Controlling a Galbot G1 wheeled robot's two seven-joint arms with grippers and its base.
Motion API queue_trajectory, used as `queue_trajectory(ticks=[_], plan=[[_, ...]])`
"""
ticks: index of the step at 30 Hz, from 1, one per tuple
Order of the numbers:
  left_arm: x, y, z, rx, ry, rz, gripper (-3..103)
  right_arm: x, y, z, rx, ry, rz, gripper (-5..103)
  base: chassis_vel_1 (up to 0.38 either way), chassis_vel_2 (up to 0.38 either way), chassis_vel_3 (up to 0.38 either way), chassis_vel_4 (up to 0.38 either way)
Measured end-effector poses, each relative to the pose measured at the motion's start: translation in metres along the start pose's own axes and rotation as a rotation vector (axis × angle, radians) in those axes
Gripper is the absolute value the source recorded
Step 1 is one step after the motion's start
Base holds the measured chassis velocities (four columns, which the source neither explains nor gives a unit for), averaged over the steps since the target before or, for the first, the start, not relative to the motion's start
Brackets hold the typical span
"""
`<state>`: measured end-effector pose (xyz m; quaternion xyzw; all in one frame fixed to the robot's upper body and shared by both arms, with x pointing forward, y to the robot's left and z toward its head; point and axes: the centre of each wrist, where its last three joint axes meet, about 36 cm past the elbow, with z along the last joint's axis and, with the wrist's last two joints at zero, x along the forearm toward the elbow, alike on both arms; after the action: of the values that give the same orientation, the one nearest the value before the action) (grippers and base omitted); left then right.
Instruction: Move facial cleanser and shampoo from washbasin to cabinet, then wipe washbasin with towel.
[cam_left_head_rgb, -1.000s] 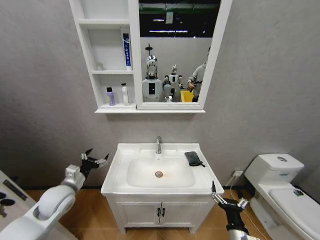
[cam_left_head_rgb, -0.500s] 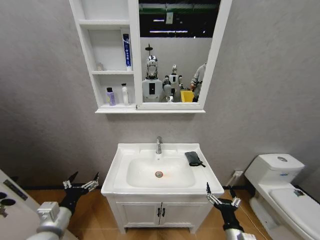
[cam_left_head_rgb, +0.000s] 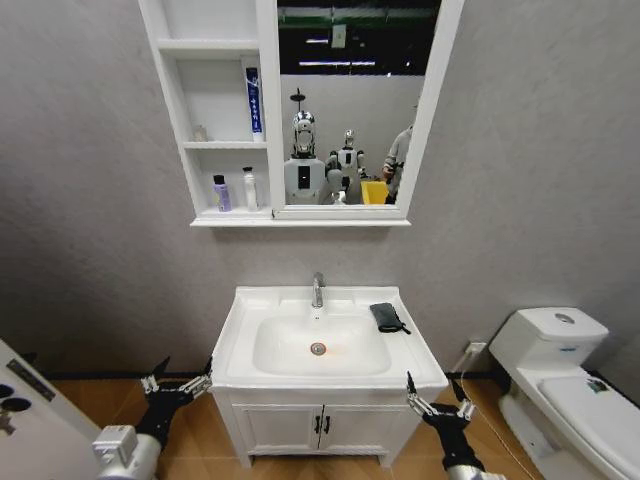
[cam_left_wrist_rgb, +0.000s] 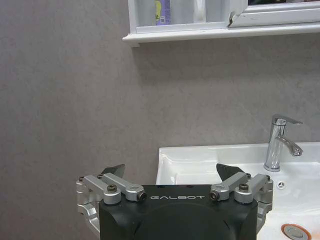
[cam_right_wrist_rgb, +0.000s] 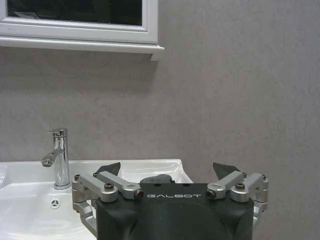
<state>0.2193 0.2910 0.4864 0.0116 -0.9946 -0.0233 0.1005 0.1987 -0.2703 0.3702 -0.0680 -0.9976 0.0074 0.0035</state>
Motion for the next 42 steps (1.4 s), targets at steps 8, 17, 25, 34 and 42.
queue_trajectory(ticks=[8,17,25,34,42], plan=[[-0.001,0.0,0.0,0.0,-0.001,0.001,100,-0.023,-0.012,0.002,-0.032,0.026,0.038,100,0.0,0.0,0.0,0.0],[-0.001,0.0,0.0,0.001,-0.001,0.003,100,-0.127,-0.048,-0.011,-0.055,0.12,0.076,100,0.0,0.0,0.0,0.0],[-0.001,0.0,0.0,0.001,-0.001,0.004,100,-0.226,-0.072,-0.03,-0.021,0.18,0.028,100,0.0,0.0,0.0,0.0],[-0.002,0.001,0.0,0.002,0.0,0.004,100,-0.311,-0.055,-0.016,0.009,0.312,-0.019,100,0.0,0.0,0.0,0.0],[-0.002,0.001,0.0,0.002,0.001,0.004,100,-0.363,-0.021,-0.016,0.046,0.353,-0.051,100,0.0,0.0,0.0,0.0]])
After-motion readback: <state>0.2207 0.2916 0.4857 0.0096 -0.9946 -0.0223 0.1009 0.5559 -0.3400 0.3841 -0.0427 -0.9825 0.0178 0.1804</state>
